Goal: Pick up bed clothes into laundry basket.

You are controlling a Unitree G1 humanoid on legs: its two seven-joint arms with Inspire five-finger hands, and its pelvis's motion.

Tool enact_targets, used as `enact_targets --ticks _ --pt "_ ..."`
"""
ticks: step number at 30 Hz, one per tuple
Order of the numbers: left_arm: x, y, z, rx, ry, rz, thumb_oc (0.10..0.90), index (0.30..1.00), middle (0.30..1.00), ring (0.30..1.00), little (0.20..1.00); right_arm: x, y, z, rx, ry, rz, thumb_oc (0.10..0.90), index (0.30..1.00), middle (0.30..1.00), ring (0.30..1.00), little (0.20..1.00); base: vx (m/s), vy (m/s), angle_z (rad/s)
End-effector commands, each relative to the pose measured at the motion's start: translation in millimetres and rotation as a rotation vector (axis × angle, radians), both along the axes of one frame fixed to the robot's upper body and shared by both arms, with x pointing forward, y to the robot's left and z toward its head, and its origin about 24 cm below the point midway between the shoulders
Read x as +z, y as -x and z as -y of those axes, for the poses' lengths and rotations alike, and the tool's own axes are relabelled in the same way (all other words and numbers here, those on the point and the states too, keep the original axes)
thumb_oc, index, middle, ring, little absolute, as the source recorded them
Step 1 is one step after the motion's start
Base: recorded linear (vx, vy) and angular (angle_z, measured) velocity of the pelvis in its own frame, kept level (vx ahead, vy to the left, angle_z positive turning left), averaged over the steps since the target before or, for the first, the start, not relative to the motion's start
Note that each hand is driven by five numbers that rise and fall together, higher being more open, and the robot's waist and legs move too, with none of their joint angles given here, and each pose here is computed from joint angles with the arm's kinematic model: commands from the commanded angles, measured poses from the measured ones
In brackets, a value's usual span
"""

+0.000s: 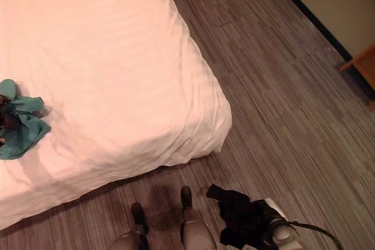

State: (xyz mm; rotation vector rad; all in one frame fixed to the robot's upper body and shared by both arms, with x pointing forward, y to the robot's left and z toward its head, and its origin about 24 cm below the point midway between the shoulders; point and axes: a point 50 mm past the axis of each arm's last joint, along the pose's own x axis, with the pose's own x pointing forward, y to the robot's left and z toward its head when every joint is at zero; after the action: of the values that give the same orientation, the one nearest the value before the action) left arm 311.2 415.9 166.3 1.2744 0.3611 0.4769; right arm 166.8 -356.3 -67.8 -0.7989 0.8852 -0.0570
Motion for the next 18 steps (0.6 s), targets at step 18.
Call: enact_targets --ticks 18 --pt "91 16 200 -0.948 0.004 0.834 0.400 0.300 0.300 0.300 0.300 195 -89 -38 0.386 0.362 0.868 0.400 0.300 0.300 0.300 0.300 -0.24 0.134 -0.48"
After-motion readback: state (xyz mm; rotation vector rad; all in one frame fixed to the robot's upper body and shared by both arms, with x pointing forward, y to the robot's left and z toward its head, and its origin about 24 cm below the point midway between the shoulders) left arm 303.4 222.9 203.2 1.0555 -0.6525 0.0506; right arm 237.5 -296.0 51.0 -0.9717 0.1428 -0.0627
